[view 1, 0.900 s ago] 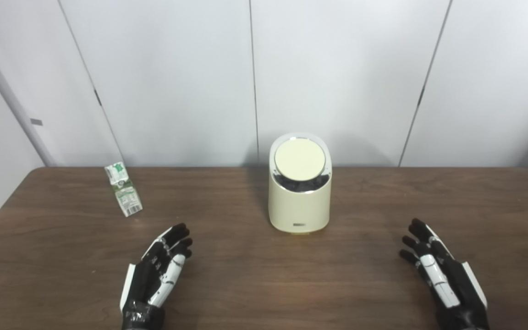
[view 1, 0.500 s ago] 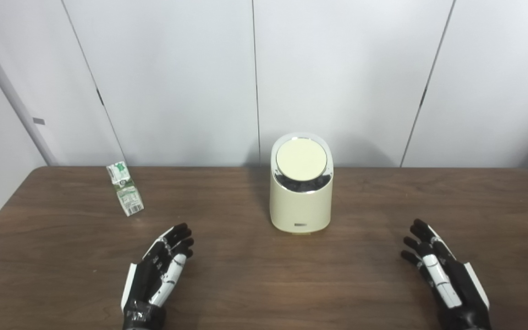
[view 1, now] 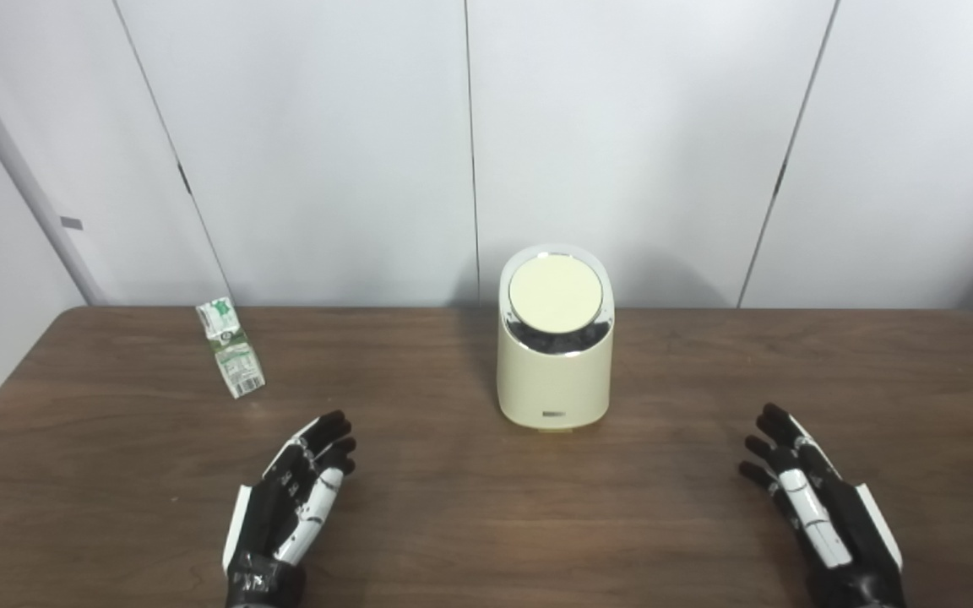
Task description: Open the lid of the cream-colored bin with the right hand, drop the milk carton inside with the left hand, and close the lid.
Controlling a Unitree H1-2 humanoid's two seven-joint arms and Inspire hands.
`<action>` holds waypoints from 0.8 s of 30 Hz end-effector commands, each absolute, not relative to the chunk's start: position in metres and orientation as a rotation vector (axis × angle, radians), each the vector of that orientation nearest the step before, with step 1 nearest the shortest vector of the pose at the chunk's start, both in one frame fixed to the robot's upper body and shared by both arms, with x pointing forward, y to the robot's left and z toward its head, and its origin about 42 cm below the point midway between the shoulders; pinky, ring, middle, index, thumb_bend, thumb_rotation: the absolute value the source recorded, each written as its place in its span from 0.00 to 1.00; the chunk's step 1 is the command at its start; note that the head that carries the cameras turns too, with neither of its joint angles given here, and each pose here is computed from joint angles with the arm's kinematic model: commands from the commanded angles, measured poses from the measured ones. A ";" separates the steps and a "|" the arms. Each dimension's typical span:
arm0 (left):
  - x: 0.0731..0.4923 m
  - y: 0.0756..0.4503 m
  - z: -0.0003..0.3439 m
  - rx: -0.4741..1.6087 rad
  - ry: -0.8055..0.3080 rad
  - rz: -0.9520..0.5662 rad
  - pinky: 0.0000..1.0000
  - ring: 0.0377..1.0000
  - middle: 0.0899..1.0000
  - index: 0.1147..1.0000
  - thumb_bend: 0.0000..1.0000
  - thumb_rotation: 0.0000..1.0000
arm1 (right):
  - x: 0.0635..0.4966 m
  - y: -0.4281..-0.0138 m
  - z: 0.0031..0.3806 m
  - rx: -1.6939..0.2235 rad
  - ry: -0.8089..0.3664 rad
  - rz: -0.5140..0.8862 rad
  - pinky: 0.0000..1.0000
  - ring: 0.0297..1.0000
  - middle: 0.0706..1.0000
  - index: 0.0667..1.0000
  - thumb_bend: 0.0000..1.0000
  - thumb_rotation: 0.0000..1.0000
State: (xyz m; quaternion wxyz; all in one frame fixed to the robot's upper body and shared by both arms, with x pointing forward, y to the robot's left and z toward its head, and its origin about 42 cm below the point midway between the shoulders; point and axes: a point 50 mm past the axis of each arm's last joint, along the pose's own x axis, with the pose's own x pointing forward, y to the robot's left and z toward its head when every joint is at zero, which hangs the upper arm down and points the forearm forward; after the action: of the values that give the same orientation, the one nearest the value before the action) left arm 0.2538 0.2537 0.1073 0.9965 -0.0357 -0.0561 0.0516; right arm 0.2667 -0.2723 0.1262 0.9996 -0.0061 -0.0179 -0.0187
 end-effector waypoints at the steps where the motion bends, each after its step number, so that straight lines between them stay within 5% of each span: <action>1: 0.244 0.256 0.089 -0.070 -0.058 0.102 0.79 0.81 0.82 0.81 0.48 0.44 | 0.270 -0.272 0.132 -0.010 -0.077 -0.036 0.83 0.89 0.93 0.90 0.45 0.70; 11: 0.238 0.257 0.083 -0.065 -0.058 0.107 0.80 0.82 0.83 0.81 0.46 0.45 | 0.269 -0.270 0.128 -0.038 -0.101 -0.059 0.79 0.87 0.91 0.88 0.48 0.66; 16: 0.235 0.257 0.081 -0.043 -0.059 0.108 0.80 0.81 0.82 0.81 0.40 0.40 | 0.276 -0.272 0.132 -0.056 -0.131 -0.076 0.78 0.87 0.92 0.89 0.48 0.56; 24: 0.237 0.257 0.077 -0.032 -0.065 0.102 0.82 0.84 0.84 0.83 0.31 0.31 | 0.303 -0.273 0.151 -0.018 -0.218 -0.073 0.85 0.91 0.93 0.90 0.60 0.47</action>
State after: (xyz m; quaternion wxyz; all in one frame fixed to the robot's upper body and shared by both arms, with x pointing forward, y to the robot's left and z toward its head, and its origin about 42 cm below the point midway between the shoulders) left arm 0.2519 0.2536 0.1079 0.9955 -0.0232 -0.0775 0.0490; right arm 0.2895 -0.2741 0.1281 0.9980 -0.0102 -0.0469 -0.0407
